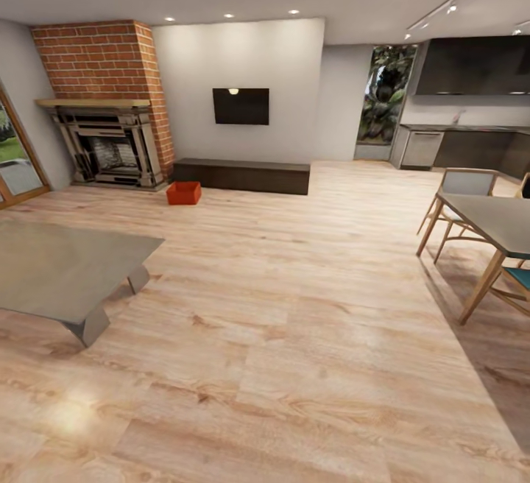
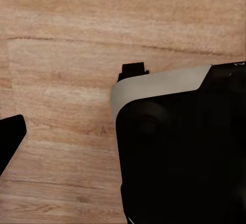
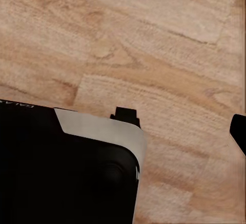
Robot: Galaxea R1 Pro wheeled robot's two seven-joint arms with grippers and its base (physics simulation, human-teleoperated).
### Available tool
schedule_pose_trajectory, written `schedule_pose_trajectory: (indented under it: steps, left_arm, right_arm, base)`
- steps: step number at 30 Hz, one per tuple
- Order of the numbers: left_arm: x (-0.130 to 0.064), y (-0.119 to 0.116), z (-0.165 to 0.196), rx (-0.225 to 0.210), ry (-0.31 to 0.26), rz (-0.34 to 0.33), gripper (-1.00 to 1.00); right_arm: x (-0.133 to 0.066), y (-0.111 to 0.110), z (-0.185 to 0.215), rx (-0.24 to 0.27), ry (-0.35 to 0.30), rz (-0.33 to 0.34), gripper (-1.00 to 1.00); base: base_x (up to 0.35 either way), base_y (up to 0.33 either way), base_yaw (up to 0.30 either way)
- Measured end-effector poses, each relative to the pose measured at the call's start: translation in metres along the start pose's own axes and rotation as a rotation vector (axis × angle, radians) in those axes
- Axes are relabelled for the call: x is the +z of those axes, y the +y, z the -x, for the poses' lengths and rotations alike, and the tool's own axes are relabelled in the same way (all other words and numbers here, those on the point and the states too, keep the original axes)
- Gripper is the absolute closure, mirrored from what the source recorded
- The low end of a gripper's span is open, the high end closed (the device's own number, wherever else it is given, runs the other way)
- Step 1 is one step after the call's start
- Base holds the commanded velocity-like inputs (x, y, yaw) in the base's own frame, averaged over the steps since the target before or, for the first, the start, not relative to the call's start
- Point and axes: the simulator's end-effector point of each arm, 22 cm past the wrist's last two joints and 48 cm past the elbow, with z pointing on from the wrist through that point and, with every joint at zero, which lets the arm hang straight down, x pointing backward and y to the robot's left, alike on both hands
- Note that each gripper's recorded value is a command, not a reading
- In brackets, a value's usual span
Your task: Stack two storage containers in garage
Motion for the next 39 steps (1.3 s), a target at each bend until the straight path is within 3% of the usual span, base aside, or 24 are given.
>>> schedule_pose_trajectory:
  steps: [39]
  left_arm:
    - [0.0,-0.0001,-0.0004,0.0,0.001,0.0,-1.0]
  right_arm:
    - [0.0,-0.0003,0.0002,0.0,0.0,-0.001,-1.0]
  base:
    - [0.341,0.0,0.0]
